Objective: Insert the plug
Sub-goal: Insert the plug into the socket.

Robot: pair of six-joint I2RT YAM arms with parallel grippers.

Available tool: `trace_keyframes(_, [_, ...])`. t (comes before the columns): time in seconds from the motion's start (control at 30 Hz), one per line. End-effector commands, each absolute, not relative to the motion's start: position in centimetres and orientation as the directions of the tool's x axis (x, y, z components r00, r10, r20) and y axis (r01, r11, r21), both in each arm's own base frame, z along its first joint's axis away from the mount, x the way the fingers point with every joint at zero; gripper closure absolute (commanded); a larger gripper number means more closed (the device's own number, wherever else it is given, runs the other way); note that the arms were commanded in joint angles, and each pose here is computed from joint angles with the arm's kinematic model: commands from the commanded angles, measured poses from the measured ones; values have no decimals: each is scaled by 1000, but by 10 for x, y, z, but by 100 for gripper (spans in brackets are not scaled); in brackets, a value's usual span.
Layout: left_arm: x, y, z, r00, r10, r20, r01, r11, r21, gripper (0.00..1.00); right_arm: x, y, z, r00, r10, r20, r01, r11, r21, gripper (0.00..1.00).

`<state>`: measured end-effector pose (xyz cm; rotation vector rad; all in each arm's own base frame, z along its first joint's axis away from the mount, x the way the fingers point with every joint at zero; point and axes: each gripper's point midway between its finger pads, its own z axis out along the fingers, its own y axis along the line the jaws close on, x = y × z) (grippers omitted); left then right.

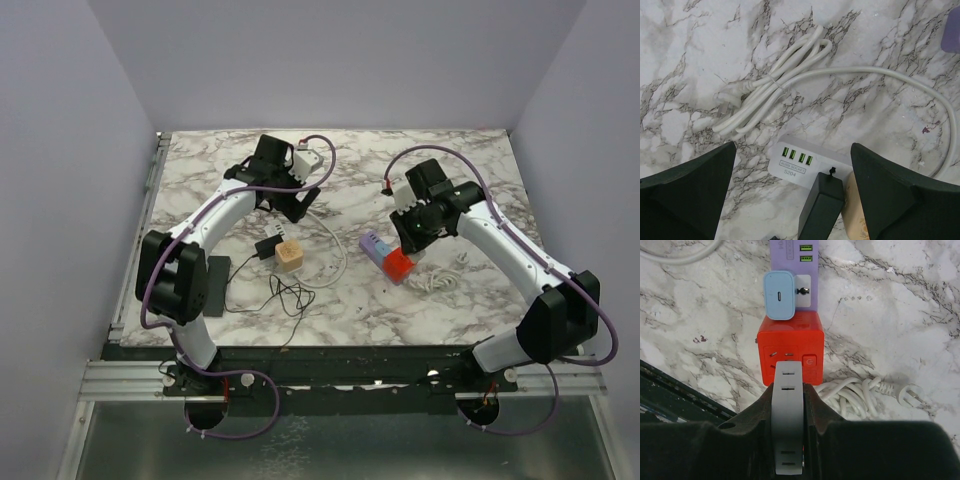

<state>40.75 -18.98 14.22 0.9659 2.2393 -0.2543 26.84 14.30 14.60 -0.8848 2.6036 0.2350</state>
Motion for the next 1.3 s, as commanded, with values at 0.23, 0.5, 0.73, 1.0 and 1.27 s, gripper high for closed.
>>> trace_keyframes(0.23, [399,-180,159,-482,567,-668,692,714,107,3,268,140,136,-729,-583,-359,-624,782,-3,99])
trace_keyframes(0.5, [397,-180,160,-476,571,-669,697,709,110,3,268,141,130,-733,-588,-341,-625,780,-1,99])
trace_keyframes(0.73, [397,-180,162,-469,574,-671,699,706,115,4,267,142,126,-734,-592,-335,-628,778,0,99])
trace_keyframes(1.0, [396,-178,164,-466,575,-672,699,705,119,4,266,141,124,-734,-594,-328,-627,779,-7,99])
trace_keyframes(1.27, [395,-178,165,-462,575,-675,700,704,120,4,267,139,122,-734,-597,-323,-626,780,-19,99])
